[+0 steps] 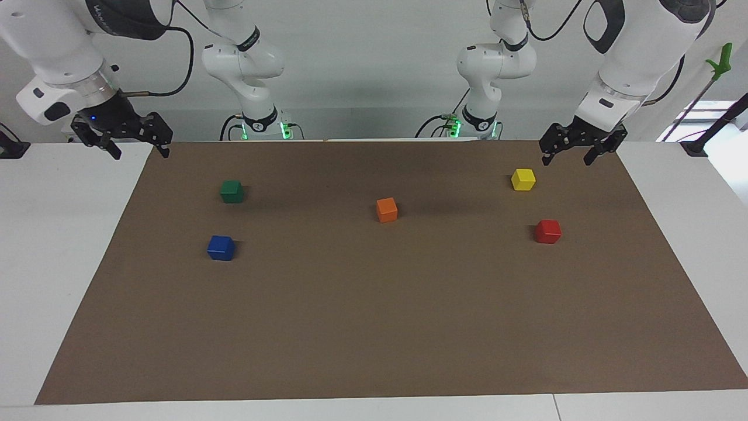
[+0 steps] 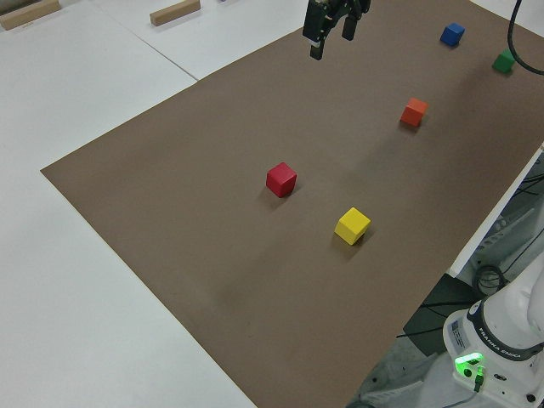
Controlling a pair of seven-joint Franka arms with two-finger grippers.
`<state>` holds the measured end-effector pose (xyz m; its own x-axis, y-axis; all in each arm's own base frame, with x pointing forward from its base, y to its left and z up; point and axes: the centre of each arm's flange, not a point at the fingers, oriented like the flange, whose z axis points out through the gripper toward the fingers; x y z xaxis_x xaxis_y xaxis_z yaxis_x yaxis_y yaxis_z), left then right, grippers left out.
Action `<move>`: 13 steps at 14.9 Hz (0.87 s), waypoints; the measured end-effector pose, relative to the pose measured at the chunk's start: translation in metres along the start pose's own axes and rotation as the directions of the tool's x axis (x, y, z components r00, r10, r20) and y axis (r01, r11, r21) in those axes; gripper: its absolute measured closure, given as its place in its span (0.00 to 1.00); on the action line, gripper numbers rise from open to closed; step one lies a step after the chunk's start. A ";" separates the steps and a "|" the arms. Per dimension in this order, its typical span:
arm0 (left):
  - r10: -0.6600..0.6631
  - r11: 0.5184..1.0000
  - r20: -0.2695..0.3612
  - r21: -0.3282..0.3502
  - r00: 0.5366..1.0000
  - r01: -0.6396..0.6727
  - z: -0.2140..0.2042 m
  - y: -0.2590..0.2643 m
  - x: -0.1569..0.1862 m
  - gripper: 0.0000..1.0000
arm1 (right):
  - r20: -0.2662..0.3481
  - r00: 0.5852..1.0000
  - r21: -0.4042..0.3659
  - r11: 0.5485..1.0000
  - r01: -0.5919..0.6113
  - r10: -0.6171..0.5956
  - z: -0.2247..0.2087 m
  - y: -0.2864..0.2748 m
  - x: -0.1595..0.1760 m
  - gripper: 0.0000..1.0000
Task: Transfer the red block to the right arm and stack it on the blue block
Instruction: 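Move the left gripper toward the red cube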
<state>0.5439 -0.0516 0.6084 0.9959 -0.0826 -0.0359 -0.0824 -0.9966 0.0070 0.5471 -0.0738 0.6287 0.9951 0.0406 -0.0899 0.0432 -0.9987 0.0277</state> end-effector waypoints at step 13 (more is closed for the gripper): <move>-0.037 0.999 -0.062 -0.001 0.997 0.037 0.032 -0.025 0.001 0.00 | 0.000 1.000 0.000 1.000 -0.001 0.001 0.000 0.000 0.000 0.00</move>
<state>0.5457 -0.0267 0.5767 0.9986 -0.0454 0.0255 -0.0456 -0.9989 0.0070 0.5471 -0.0741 0.6286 0.9951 0.0400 -0.0899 0.0426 -0.9987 0.0277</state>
